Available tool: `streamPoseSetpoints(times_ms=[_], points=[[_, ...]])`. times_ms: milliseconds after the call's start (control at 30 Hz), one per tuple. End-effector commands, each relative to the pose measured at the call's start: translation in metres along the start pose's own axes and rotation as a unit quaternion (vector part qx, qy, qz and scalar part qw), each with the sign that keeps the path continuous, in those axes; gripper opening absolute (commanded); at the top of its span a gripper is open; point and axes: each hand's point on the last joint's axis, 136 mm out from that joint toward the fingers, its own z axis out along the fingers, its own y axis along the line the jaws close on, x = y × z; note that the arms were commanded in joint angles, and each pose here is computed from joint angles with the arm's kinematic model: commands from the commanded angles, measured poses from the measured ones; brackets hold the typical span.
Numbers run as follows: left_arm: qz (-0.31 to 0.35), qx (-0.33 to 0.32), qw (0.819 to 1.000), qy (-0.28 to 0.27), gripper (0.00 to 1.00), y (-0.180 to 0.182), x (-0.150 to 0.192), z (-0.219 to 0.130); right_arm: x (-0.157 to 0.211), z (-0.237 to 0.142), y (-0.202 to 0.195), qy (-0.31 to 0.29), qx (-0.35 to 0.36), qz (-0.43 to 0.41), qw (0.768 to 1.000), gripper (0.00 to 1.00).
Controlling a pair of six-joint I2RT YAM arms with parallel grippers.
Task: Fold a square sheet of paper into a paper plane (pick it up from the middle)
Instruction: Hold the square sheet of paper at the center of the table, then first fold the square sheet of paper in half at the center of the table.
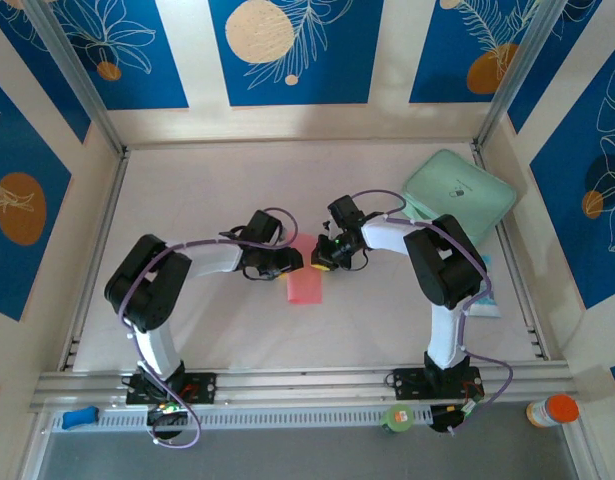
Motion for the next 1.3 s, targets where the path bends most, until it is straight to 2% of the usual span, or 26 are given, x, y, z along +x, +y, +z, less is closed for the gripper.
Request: streamPoseSetpoints(times_ms=[0,100,333,567,800,1000,1267], points=[[-0.004,-0.056,0.998,-0.007,0.48,0.017,0.003,-0.016,0.010,0.009,-0.023,0.021,0.052,0.011,0.998,0.09],[-0.006,-0.067,0.998,-0.004,0.52,0.022,0.006,-0.019,0.009,0.008,-0.022,0.020,0.050,0.009,0.998,0.10],[-0.006,-0.076,0.997,0.026,0.51,0.023,0.012,-0.005,0.003,-0.003,0.006,0.013,0.000,0.004,1.000,0.11],[0.011,-0.132,0.990,0.053,0.47,0.042,0.024,0.006,-0.010,-0.043,0.038,-0.040,-0.060,-0.005,0.997,0.20],[0.021,-0.151,0.985,0.079,0.47,0.052,0.038,0.018,-0.012,-0.061,0.011,-0.085,-0.023,0.013,0.996,0.27],[0.038,-0.159,0.982,0.093,0.50,0.057,0.046,0.023,-0.010,-0.060,-0.005,-0.085,-0.016,0.032,0.996,0.27],[0.043,-0.169,0.979,0.104,0.55,0.061,0.051,0.028,-0.010,-0.057,-0.007,-0.082,-0.014,0.033,0.996,0.27]])
